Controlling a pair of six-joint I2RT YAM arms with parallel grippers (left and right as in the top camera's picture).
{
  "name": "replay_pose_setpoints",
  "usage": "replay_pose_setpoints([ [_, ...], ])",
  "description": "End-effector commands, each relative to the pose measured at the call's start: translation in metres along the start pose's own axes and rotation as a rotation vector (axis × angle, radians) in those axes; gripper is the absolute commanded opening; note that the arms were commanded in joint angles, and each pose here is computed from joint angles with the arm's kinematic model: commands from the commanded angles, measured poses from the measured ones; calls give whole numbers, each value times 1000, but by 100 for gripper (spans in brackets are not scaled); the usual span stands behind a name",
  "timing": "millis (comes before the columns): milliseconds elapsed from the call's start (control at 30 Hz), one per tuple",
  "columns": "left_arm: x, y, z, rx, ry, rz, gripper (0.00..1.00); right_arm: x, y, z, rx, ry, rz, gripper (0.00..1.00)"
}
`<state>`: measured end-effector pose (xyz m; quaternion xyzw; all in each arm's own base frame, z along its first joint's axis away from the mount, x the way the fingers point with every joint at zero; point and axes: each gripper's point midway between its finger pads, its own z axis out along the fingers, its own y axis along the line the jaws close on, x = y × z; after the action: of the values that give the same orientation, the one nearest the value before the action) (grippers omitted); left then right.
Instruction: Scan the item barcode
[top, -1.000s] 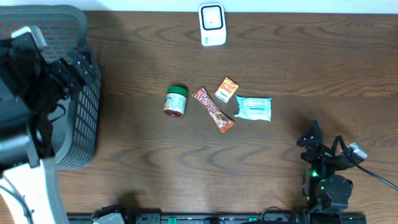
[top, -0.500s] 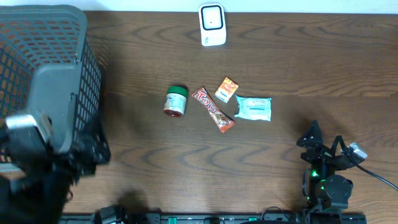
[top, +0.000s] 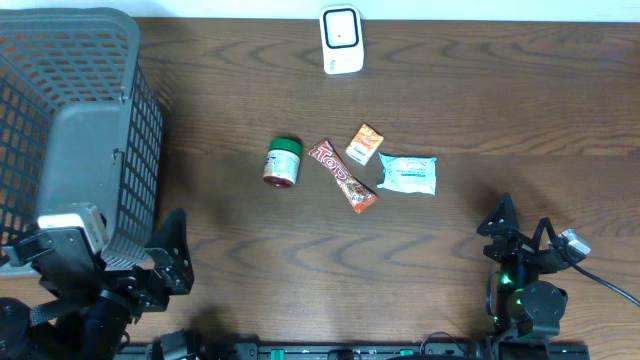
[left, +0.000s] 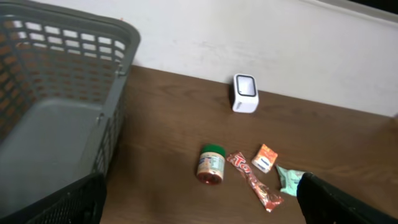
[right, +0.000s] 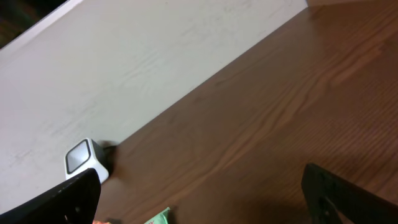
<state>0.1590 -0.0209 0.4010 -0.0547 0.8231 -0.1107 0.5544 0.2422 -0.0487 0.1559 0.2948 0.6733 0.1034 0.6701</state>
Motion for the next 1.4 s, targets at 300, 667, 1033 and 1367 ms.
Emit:
replay_pose_setpoints([
  [300,33,-20,-35,80,-88,97,98,2,1,0,-3,7,3,99],
  [667,58,22,-9,-5,-402,-31,98,2,1,0,-3,7,3,99],
  [1033,83,59,66,-68,-431,-65,98,2,1,0,-3,7,3,99],
  [1367,114,83,113,-141,-432,-40,98,2,1,0,-3,7,3,99],
])
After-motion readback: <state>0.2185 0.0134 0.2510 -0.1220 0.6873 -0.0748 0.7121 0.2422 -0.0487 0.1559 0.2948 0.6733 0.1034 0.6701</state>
